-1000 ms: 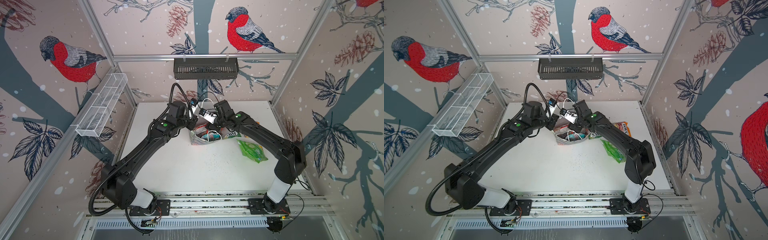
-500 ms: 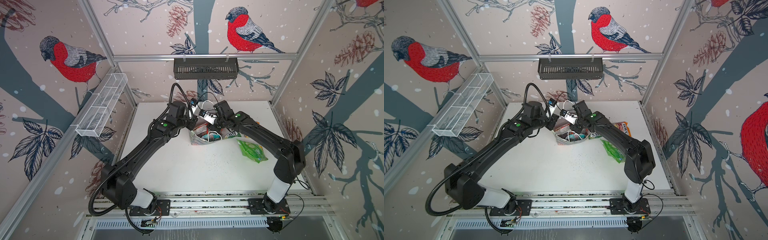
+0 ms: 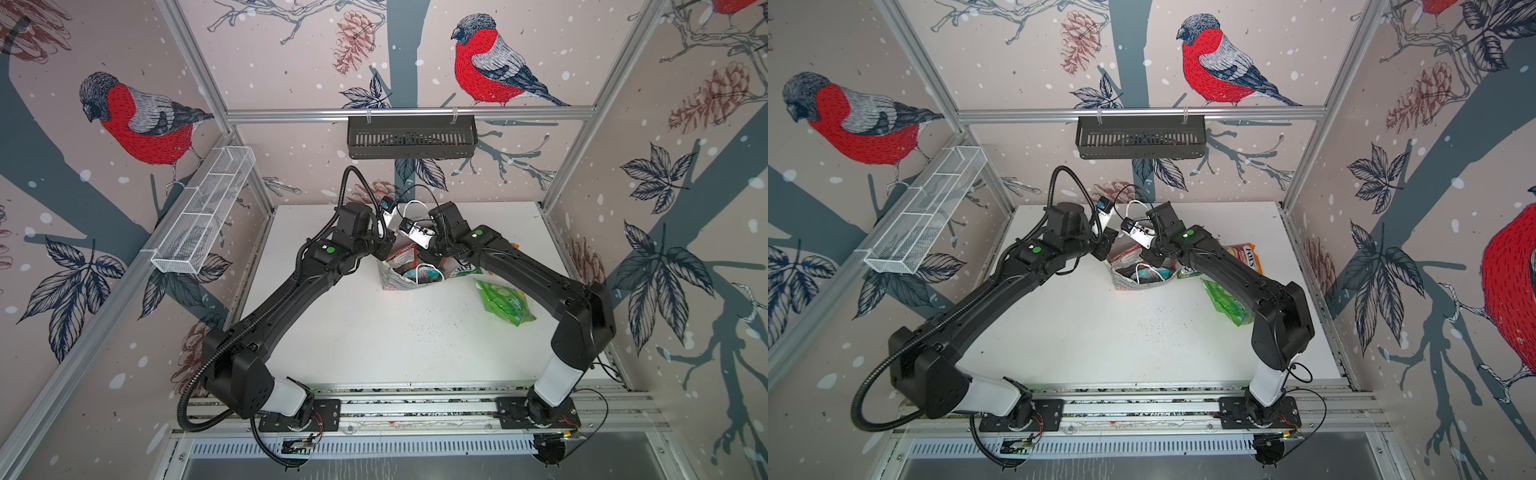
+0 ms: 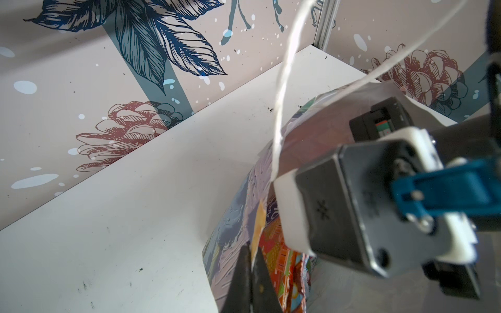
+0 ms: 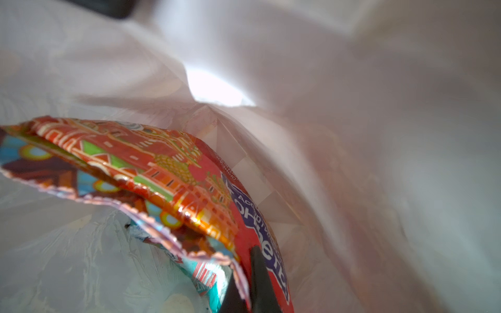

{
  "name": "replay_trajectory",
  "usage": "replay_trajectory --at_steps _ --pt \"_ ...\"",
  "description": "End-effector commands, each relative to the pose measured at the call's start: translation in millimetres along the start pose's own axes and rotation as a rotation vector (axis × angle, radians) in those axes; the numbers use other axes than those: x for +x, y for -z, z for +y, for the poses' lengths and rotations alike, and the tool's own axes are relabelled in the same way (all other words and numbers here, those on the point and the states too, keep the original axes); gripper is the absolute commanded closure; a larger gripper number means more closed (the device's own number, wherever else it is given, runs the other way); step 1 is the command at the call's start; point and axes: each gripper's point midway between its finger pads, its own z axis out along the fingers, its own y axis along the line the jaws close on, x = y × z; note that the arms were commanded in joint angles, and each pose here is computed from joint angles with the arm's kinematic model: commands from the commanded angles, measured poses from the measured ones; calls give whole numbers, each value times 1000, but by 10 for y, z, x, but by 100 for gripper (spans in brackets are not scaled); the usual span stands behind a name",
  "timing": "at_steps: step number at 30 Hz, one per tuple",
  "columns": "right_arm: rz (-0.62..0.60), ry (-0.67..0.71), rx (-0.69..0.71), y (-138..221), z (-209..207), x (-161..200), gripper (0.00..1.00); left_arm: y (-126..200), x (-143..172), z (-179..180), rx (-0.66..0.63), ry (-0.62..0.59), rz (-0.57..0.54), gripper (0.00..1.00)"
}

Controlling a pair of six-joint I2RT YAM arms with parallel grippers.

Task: Take the snacks out of the paper bag
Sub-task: Pick up the snack from the paper bag.

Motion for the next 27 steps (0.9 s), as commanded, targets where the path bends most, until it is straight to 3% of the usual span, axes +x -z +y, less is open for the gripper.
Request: replay_trajectory --at_steps 1,15,27 --pt "-104 0 65 128 -102 -224 100 0 -104 10 -5 -20 -39 100" --pt "-380 20 164 656 -134 -581 100 -15 -98 19 -10 -12 -31 100" --pt "-582 19 250 1166 -233 -879 100 21 -103 198 -111 18 -19 100"
